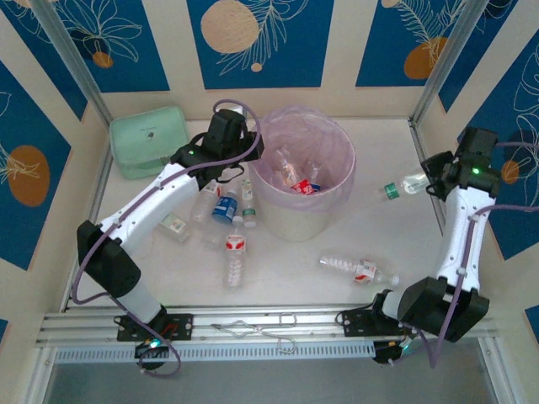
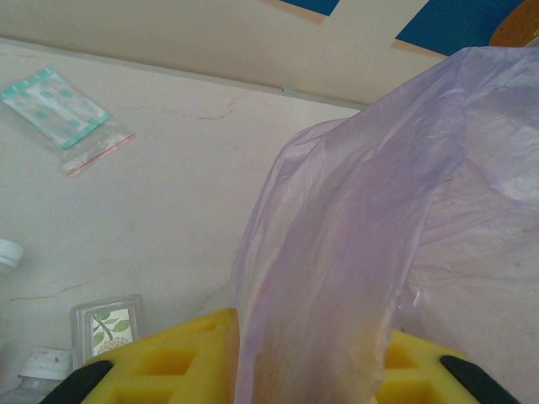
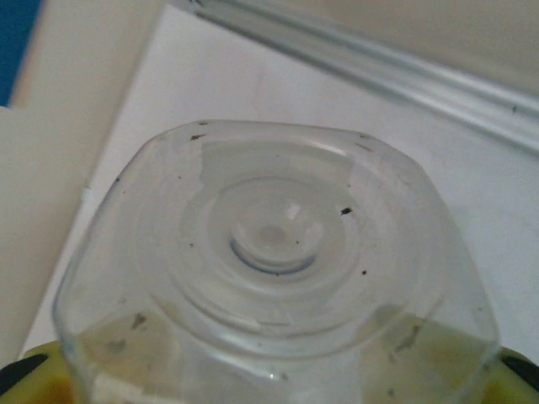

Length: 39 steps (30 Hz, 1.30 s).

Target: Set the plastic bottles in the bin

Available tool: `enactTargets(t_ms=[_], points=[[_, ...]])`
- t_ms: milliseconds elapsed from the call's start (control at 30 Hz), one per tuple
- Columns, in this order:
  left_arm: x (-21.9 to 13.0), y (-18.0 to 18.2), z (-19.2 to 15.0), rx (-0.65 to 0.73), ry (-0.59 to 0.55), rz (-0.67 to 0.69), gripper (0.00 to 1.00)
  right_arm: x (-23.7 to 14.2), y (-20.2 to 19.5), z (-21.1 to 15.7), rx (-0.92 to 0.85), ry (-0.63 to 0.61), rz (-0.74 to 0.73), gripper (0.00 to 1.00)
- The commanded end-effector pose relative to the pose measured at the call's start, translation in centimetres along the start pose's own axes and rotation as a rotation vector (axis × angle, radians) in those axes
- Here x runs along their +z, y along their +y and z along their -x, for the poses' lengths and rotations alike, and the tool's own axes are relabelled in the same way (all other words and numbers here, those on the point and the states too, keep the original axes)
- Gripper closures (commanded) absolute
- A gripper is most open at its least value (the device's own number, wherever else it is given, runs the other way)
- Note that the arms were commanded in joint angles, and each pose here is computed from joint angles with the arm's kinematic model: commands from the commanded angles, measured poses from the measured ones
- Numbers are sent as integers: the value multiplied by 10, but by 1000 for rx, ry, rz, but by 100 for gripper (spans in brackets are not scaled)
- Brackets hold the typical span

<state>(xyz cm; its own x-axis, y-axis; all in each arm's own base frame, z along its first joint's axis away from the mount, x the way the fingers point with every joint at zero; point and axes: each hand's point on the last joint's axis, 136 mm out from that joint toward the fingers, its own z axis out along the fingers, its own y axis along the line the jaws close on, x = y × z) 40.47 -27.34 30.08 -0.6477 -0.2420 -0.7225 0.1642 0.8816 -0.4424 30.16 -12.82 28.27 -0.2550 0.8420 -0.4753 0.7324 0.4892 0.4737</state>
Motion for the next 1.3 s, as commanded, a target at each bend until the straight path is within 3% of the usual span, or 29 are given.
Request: enactTargets(t_ms=[0,200,367,700,933,1267], points=[[0,2,5,14,2,4,71,-34,13,24,-50,-114,41,68],[-2,4,6,18,-3,9,71,-77,55,52,-85,-229,196,69],[-2,3,6,8,-5,3,71,-112,112,51,-137,-246,468,71],[-5,1,9,-39,-29,-23,71,-174,223,-9,-557,-319,735,71],[-4,2,7,-40,-22,-16,71,-137,251,-100,-894,-167,757,70],[-2,6,2,-29,-2,3,71,-73,230,-201,-1268,134,583,71]])
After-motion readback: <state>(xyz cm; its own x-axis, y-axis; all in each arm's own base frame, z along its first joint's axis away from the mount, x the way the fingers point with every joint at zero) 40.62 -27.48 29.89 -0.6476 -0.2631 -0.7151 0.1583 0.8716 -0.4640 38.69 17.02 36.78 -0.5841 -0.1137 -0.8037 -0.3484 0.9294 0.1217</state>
